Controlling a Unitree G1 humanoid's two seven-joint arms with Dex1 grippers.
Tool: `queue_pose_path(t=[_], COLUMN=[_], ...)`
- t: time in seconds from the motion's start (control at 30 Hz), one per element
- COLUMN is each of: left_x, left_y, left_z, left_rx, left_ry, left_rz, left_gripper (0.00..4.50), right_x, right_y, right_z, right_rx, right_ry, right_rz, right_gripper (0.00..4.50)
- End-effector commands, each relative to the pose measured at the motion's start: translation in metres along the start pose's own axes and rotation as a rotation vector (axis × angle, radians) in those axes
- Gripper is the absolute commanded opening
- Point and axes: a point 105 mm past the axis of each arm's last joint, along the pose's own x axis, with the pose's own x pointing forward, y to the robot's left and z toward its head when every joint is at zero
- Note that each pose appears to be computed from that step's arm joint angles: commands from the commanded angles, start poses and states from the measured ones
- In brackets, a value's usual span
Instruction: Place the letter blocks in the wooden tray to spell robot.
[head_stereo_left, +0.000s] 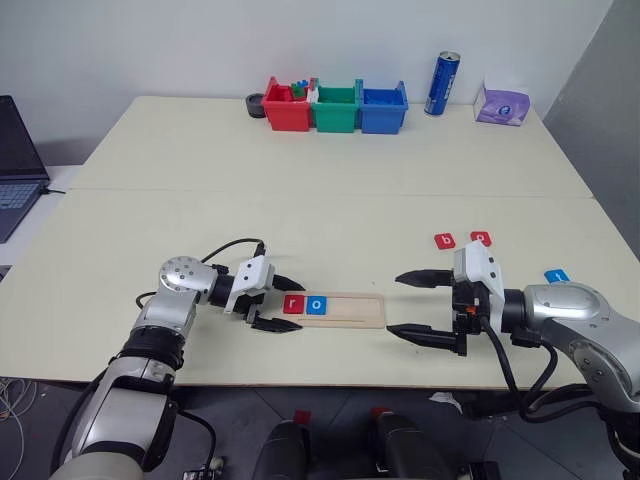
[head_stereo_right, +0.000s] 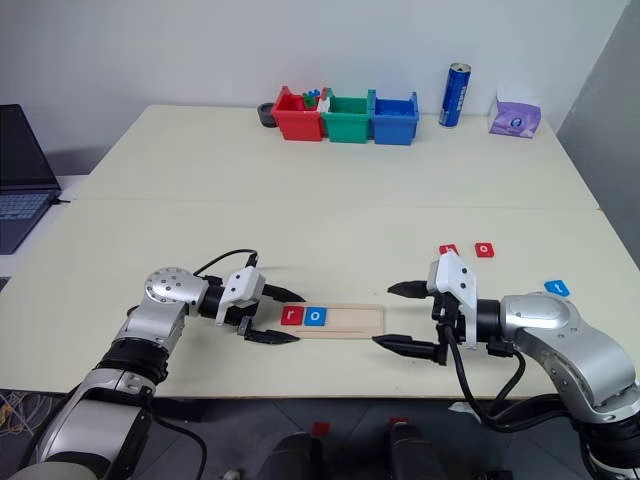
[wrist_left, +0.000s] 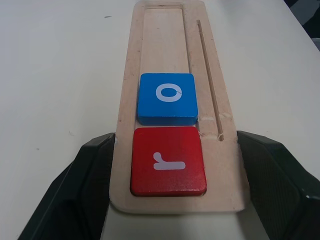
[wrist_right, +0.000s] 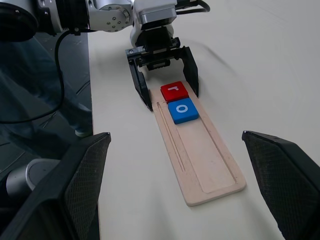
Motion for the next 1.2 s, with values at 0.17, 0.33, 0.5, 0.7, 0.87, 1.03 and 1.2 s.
queue_pose_path(t=[0.17,0.33,0.5,0.7,0.87,1.03,1.2], left_x=[-0.0010,-0.0010,-0.0021,-0.0026,-0.0030,-0.0018,-0.0032], left_y=[0.0045,0.0020,-0.0021,-0.0047,-0.0046,-0.0054,-0.0053], left_z=[-0.0023,-0.0026,-0.0018,0.0000,-0.0012,-0.0004,0.0003], left_rx=[-0.002,-0.005,-0.016,-0.021,-0.018,-0.024,-0.032], left_ry=[0.012,0.010,0.011,0.013,0.029,0.024,0.025], left_rz=[0.041,0.041,0.031,0.020,0.021,0.013,0.009], left_gripper=[4.42,4.48,4.48,4.48,4.48,4.30,3.38], right_x=[0.0006,0.0013,0.0017,0.0039,0.0052,0.0055,0.0054], right_y=[0.0001,-0.0008,-0.0021,-0.0045,-0.0051,-0.0051,-0.0051], right_z=[0.0069,0.0074,0.0070,0.0083,0.0095,0.0093,0.0095], right_rx=[-0.033,-0.035,-0.035,-0.036,-0.033,-0.031,-0.029], right_ry=[-0.024,-0.026,-0.026,-0.034,-0.041,-0.042,-0.043], right_rz=[0.001,0.004,0.004,0.002,-0.003,-0.008,-0.013], right_gripper=[4.50,4.50,4.50,4.50,4.50,4.50,4.50])
